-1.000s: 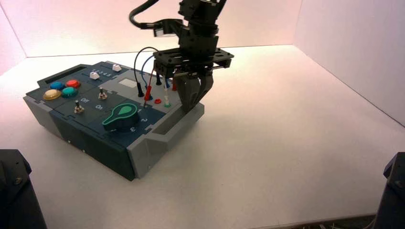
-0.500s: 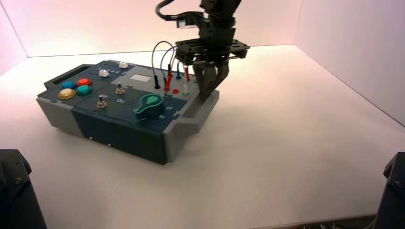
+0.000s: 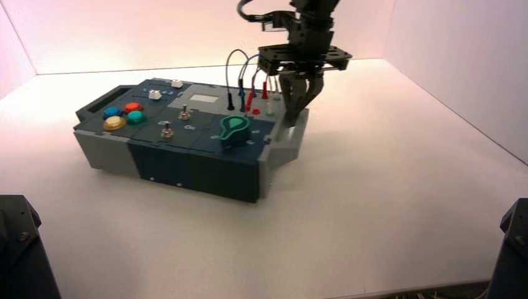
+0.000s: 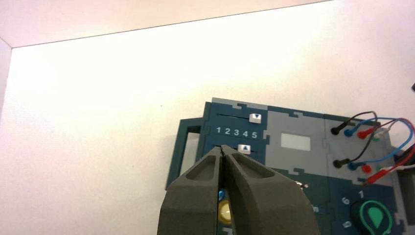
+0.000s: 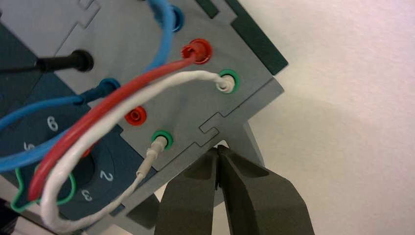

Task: Flip the bottom switch off with the right gripper.

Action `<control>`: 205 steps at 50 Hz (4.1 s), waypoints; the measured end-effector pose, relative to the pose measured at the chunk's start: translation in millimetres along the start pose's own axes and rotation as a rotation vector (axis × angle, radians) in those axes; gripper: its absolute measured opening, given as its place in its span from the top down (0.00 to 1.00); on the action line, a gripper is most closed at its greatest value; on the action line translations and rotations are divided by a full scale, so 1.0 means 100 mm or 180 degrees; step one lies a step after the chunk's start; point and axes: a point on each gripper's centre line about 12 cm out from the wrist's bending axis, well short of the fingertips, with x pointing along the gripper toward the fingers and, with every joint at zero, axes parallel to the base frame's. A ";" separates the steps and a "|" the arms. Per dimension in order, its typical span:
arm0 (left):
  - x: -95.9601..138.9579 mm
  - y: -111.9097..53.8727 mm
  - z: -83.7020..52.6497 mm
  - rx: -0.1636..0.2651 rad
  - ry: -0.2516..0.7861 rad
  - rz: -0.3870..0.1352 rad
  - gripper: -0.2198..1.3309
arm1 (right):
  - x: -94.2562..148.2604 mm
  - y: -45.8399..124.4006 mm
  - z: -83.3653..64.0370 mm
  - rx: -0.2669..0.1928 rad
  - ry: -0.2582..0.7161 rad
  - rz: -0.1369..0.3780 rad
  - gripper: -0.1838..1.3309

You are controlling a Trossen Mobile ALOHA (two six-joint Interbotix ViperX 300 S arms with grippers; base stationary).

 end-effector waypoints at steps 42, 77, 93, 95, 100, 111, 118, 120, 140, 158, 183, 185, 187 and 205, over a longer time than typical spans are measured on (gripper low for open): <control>0.04 0.00 -0.01 -0.0018 0.0038 -0.0003 0.97 | -0.35 -0.62 -0.13 0.0382 -0.0131 -0.0190 0.97; 0.40 -0.45 -0.15 0.0358 0.0647 -0.0456 0.97 | -1.26 0.38 -0.27 -0.0276 -0.0737 0.0209 0.97; 0.89 -0.60 -0.22 0.0493 0.1220 -0.0494 0.96 | -1.13 0.48 -0.48 -0.0293 -0.0805 0.0326 0.97; 0.98 -0.61 -0.25 0.0508 0.1312 -0.0491 0.97 | -1.12 0.48 -0.53 -0.0293 -0.0819 0.0333 0.97; 1.18 -0.63 -0.27 0.0521 0.1491 -0.0478 0.97 | -1.13 0.46 -0.62 -0.0271 -0.0870 0.0357 0.97; 1.52 -0.67 -0.29 0.0538 0.1710 -0.0459 0.96 | -1.19 0.54 -0.66 -0.0284 -0.0939 0.0457 0.97; 1.72 -0.69 -0.32 0.0558 0.1812 -0.0450 0.96 | -1.13 0.59 -0.66 -0.0316 -0.0891 0.0472 0.97; 1.76 -0.69 -0.33 0.0558 0.1836 -0.0448 0.97 | -1.08 0.60 -0.65 -0.0333 -0.0847 0.0463 0.97; 1.93 -0.71 -0.36 0.0649 0.1924 -0.0447 0.96 | -0.54 0.68 -0.52 -0.0377 -0.0433 0.0364 0.97; 1.93 -0.71 -0.37 0.0669 0.1948 -0.0450 0.96 | -0.34 1.09 -0.40 -0.0638 -0.0240 0.0428 0.97; 1.93 -0.71 -0.37 0.0669 0.1948 -0.0450 0.96 | -0.22 1.19 -0.34 -0.0631 -0.0154 0.0461 0.97; 1.94 -0.71 -0.37 0.0674 0.1942 -0.0452 0.97 | -0.19 1.19 -0.33 -0.0628 -0.0140 0.0455 0.97; 1.94 -0.71 -0.37 0.0669 0.1943 -0.0453 0.97 | -0.17 1.19 -0.32 -0.0631 -0.0126 0.0451 0.97; 1.93 -0.71 -0.37 0.0664 0.1948 -0.0452 0.97 | -0.08 1.21 -0.28 -0.0668 -0.0084 0.0420 0.97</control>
